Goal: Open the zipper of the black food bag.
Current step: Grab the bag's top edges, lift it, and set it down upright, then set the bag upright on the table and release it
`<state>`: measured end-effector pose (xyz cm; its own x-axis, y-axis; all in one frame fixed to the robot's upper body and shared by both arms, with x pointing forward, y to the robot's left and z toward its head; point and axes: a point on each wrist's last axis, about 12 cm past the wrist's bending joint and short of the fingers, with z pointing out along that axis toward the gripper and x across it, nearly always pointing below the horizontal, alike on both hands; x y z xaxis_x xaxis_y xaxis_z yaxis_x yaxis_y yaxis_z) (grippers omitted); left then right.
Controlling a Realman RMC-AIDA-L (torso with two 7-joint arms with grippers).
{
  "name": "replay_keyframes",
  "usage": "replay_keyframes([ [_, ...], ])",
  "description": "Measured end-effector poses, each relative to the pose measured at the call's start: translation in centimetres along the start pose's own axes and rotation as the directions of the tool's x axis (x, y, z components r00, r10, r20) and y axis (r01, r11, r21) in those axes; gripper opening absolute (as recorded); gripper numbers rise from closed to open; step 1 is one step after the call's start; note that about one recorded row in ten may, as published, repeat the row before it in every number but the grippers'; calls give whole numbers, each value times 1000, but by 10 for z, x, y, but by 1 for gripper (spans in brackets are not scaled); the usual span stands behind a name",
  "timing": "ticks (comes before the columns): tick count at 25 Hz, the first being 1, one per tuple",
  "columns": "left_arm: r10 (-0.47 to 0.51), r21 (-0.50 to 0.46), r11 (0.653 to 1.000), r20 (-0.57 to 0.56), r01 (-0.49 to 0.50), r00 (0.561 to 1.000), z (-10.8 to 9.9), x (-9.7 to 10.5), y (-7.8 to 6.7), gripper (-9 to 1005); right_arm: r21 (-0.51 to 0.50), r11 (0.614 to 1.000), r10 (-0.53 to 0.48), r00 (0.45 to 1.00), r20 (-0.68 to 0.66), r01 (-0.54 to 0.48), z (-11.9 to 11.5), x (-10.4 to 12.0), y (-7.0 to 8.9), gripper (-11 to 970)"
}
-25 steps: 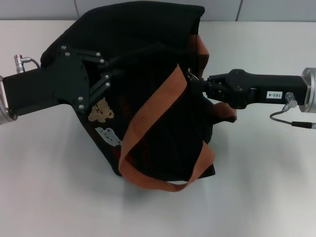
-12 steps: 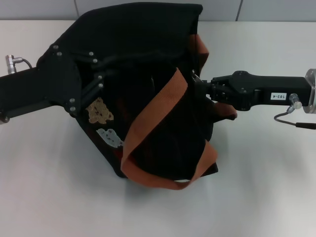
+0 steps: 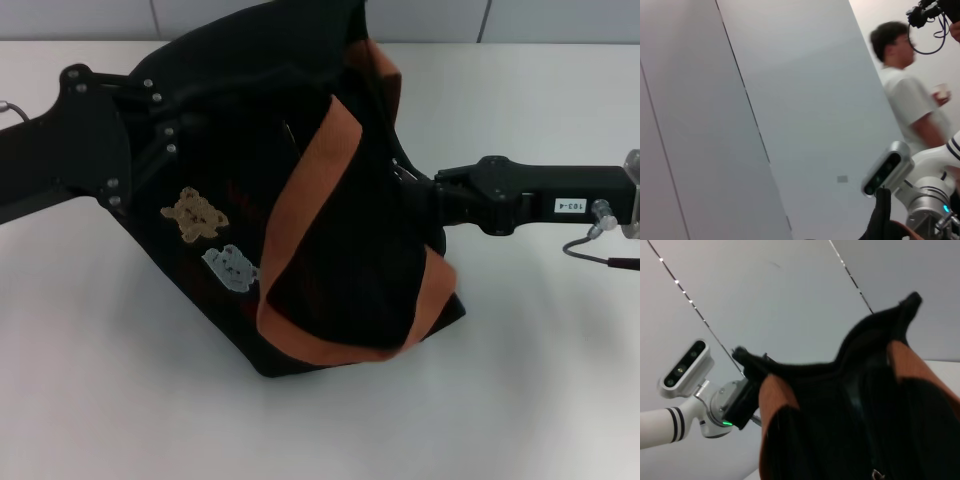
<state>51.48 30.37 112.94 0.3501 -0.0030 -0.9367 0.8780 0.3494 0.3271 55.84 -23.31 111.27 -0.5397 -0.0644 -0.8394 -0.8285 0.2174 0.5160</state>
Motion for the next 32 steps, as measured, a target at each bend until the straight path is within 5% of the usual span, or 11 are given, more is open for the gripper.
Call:
replay_keyframes([
  [16, 8, -84, 996, -8, -9, 1000, -19, -2, 3, 177, 115, 989, 94, 995, -36, -90, -42, 32, -3, 122],
  [24, -52, -186, 982, -50, 42, 997, -24, 13, -9, 180, 134, 987, 82, 992, 95, -95, -47, 21, -5, 138],
  [27, -134, -328, 938, -52, 110, 990, -38, 26, -19, 181, 141, 988, 40, 979, 202, -70, -49, 17, -3, 145],
  [28, -196, -451, 877, -15, 169, 980, -51, 36, -28, 182, 146, 988, 20, 971, 240, -56, -52, 16, -3, 147],
  [29, -196, -451, 877, -15, 169, 980, -51, 36, -28, 182, 152, 987, 0, 963, 269, -42, -54, 15, -2, 149],
  [32, -268, -572, 790, -3, 218, 963, -69, 47, -42, 183, 176, 984, -54, 942, 332, -6, -60, 14, 0, 225],
])
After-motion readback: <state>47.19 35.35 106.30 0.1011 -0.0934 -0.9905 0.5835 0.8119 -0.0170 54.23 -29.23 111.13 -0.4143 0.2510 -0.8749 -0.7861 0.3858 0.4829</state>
